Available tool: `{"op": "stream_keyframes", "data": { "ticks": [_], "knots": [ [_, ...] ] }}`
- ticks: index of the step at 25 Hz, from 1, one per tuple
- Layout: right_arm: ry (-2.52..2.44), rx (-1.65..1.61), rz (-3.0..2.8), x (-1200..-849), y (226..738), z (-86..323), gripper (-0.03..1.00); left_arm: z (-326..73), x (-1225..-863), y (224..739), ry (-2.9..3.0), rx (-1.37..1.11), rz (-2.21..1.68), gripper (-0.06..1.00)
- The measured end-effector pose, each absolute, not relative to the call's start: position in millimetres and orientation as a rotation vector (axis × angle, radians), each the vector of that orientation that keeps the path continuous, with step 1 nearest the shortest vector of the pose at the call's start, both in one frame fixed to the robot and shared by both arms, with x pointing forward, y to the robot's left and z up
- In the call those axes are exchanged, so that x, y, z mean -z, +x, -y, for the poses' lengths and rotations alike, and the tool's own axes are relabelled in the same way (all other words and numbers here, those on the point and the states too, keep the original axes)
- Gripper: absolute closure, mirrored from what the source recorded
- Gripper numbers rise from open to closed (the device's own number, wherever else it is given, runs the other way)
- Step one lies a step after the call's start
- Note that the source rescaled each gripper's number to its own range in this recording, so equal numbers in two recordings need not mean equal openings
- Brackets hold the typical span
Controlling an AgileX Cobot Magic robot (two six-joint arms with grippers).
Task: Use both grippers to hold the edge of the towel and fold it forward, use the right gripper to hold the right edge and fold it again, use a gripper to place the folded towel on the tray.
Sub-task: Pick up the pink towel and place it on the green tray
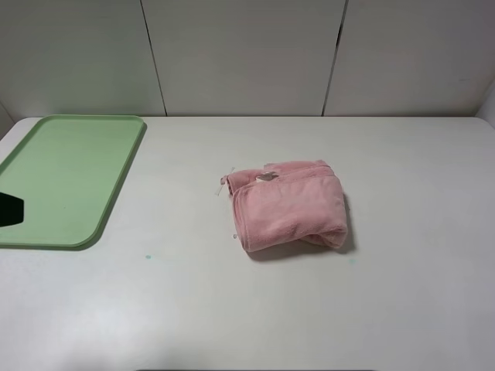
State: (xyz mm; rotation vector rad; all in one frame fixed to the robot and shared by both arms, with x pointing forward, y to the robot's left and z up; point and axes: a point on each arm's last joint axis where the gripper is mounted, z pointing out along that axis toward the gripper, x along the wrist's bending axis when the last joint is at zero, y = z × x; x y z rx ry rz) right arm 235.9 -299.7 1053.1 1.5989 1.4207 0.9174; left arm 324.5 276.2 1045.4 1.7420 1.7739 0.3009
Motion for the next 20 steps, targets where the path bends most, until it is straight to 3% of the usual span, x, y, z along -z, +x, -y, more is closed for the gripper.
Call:
{"op": "stream_keyframes", "data": {
  "ticks": [9, 20],
  "knots": [
    [1.599, -0.917, -1.421, -1053.1, 235.9, 299.7, -0.03, -265.1, -1033.0, 358.1, 1.776, -0.201, -1.785, -0.04],
    [1.598, -0.918, -1.420, -1053.2, 235.9, 299.7, -0.03, -210.8, -1007.2, 392.0, 1.859, -0.041, -1.662, -0.04]
  ]
}}
